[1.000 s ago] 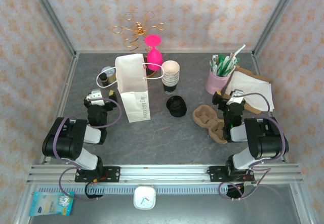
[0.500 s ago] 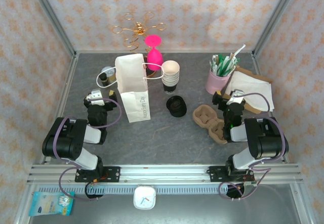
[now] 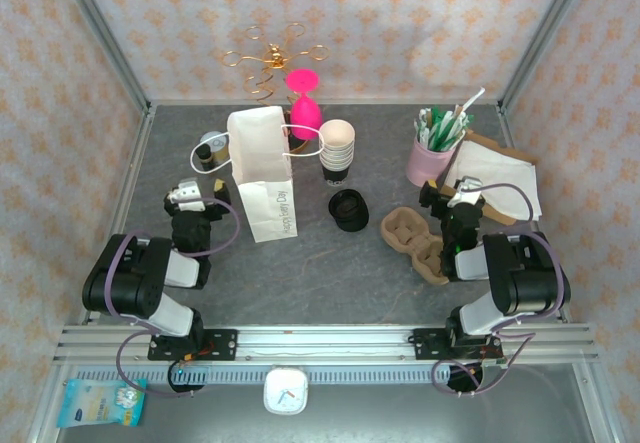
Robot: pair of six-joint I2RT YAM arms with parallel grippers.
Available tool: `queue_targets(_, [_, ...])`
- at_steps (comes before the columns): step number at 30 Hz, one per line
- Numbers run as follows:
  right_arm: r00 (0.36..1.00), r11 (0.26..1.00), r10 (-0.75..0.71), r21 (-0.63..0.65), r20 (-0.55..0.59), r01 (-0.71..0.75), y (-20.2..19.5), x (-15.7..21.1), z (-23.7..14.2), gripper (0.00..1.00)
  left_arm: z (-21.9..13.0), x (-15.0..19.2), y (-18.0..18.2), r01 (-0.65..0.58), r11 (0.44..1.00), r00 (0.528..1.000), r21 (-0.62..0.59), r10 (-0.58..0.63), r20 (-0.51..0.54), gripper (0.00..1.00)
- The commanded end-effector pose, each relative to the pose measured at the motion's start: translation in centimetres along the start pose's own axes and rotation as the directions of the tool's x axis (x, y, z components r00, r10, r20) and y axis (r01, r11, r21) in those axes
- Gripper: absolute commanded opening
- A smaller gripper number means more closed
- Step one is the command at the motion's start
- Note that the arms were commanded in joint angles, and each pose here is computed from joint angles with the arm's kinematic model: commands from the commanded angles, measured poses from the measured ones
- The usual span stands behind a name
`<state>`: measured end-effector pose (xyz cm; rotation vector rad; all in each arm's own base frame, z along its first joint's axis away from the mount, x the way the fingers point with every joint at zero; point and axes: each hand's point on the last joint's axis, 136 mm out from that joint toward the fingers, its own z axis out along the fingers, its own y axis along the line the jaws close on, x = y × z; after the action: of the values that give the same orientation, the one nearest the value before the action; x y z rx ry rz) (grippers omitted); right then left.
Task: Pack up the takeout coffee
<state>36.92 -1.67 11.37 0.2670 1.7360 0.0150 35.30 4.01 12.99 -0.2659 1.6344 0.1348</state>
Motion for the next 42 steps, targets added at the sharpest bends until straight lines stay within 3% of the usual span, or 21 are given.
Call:
queue_targets(1, [0.998,0.999,0.011,0.031,0.066,-0.013,-0.4,-2.5,-0.1,1.00,-1.4,-2.9,0.4,0.033,0.999,0.992,0.004,-0.033,0.119,0.99])
queue_targets(7, [0.991,0.995,0.050,0.083,0.127,-0.061,-1.3,-5.3,-1.7,1.00,-1.9,-3.6,0.4,0.046,0.999,0.996,0.003,-0.046,0.071,0.99])
queue_targets(11, [0.984,0.995,0.094,0.028,0.153,-0.100,-0.3,-7.8,-3.0,1.00,-2.9,-4.5,0.7,0.092,0.996,0.994,0.002,-0.092,0.054,0.99])
queue_targets(14, [0.963,0.970,0.240,-0.003,0.121,-0.242,0.0,-8.4,-4.1,1.00,-3.9,-5.6,0.9,0.184,0.983,0.981,0.003,-0.184,0.065,0.99])
queue_targets(17, [0.916,0.915,0.399,0.050,0.044,-0.401,-0.6,-7.6,-4.7,1.00,-4.8,-7.5,1.4,0.360,0.933,0.930,-0.003,-0.358,0.088,0.99])
queue_targets(20, [0.900,0.900,0.435,0.021,-0.041,-0.435,0.5,-7.0,-5.3,1.00,-5.7,-9.0,0.1,0.414,0.906,0.905,0.087,-0.420,0.073,0.99])
queue_targets(24, [0.868,0.876,0.478,0.002,-0.133,-0.482,1.7,-6.6,-5.8,1.00,-6.7,-9.2,0.1,0.568,0.817,0.819,0.095,-0.573,0.027,0.99])
queue_targets(30, [0.855,0.888,0.449,0.023,-0.260,-0.460,3.5,-7.2,-6.4,1.00,-8.1,-9.7,-2.1,0.540,0.836,0.836,0.100,-0.518,-0.184,0.99])
queue_targets(37, [0.820,0.908,0.386,0.018,-0.423,-0.419,7.1,-7.7,-6.9,0.97,-11.2,-10.9,-3.1,0.529,0.842,0.830,0.108,-0.486,-0.274,0.99])
queue_targets(42, [0.817,0.929,0.303,-0.039,-0.490,-0.368,12.6,-10.0,-7.1,0.95,-11.7,-12.2,-5.8,0.549,0.819,0.808,0.169,-0.468,-0.359,0.99])
